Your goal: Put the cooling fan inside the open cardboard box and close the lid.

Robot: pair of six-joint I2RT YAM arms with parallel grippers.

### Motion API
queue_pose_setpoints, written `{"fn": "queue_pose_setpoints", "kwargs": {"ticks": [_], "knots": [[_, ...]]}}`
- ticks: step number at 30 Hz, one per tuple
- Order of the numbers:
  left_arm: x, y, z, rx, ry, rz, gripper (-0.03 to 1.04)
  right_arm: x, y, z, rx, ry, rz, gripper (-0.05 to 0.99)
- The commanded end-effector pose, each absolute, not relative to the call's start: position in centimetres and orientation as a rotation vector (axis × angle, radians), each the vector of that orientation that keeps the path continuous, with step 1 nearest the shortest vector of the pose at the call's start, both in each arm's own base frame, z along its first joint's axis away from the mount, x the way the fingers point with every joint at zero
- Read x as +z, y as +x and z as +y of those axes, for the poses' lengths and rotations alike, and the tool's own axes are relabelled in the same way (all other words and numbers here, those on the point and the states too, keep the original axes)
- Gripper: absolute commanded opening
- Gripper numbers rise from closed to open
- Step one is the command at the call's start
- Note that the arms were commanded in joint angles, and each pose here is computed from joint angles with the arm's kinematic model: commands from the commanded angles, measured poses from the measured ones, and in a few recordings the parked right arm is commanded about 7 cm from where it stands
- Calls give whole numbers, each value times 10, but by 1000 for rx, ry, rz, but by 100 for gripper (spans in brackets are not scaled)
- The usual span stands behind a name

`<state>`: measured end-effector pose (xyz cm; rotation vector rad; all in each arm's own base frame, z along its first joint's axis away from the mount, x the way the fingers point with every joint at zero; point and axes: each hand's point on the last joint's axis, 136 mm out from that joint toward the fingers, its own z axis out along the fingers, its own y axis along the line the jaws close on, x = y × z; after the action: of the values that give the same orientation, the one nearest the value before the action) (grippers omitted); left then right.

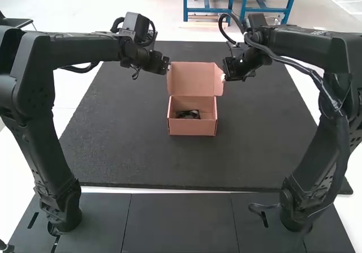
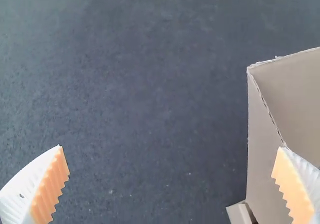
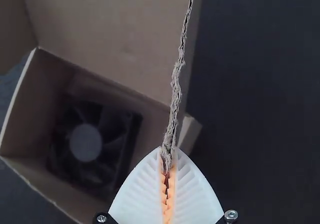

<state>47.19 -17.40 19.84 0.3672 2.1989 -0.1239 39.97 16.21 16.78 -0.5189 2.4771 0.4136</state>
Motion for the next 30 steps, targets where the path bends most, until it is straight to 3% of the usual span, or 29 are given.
{"fn": "queue_pose_setpoints", "kwargs": {"ticks": [1, 15, 30], "knots": [[218, 463, -179, -166, 361, 2162, 96, 192, 393, 169, 439, -558, 2405, -2], [204, 449, -188, -222, 405, 2220, 96, 182, 385, 168, 438, -595, 2432, -2], [199, 447, -188, -221, 407, 2231, 96, 173, 367, 187, 519, -665, 2451, -2]]}}
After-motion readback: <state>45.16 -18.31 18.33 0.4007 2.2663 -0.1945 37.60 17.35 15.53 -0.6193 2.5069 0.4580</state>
